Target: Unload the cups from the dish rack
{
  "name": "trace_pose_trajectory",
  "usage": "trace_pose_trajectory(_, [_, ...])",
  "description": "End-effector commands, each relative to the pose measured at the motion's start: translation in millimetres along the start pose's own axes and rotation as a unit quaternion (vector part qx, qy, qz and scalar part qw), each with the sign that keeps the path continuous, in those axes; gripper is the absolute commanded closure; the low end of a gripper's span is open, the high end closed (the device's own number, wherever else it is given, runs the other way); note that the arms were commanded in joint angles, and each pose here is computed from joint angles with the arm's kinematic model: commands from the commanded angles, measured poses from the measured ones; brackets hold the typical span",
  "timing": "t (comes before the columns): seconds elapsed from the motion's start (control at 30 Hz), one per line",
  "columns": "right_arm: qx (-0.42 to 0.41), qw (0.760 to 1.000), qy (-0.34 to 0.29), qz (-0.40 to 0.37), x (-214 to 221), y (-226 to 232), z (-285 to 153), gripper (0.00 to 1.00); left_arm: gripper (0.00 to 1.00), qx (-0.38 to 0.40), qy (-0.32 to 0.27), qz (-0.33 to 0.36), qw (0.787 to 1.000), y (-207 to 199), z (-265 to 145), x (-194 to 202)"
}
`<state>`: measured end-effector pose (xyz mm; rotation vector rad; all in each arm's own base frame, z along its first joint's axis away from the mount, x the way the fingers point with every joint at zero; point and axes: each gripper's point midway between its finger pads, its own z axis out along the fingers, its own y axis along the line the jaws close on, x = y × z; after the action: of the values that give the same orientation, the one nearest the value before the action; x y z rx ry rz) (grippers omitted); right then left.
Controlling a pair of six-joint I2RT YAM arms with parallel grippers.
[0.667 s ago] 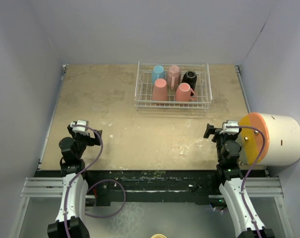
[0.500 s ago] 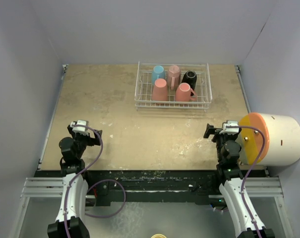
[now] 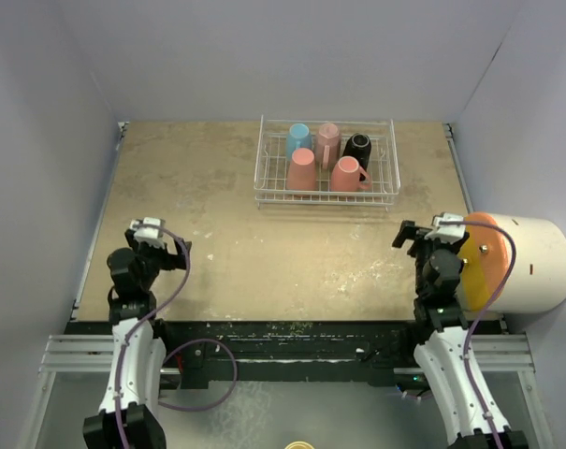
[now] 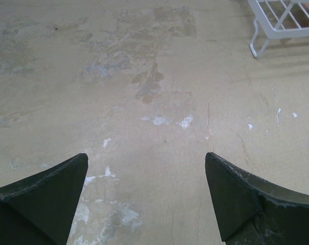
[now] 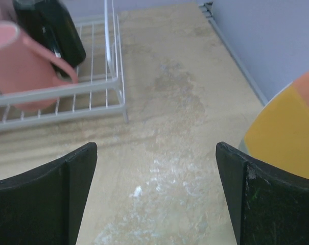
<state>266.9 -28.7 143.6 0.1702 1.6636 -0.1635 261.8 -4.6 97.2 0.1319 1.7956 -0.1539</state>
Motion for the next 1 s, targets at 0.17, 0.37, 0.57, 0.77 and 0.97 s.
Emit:
trace_pose_trajectory(0.17, [0.095,0.977,-0.09,0.166,-157.9,-22.0,4.3,0.0,0.01,0.05,0.072,0.04,0.995,8.1,17.2,-128.7])
trace_pose_trajectory(0.37, [-0.023,0.964,-0.059,0.258,-188.5,34.4,29.9,0.0,0.01,0.113,0.078,0.023,0.99,-9.4,15.1,-195.3])
trace_pose_trajectory(0.57, [-0.172,0.969,-0.013,0.176,-203.9,100.2,72.4,0.0,0.01,0.138,0.09,0.008,0.986,-17.8,12.8,-205.0])
trace_pose_trajectory(0.77, [-0.187,0.975,0.086,0.089,-180.7,120.4,121.6,0.06,0.01,0.139,0.127,0.007,0.982,-11.5,22.2,-179.6])
trace_pose_trajectory(0.97, [-0.175,0.973,0.137,0.065,-136.3,129.9,139.3,0.07,0.01,0.168,0.135,0.012,0.976,-20.1,18.6,-168.9])
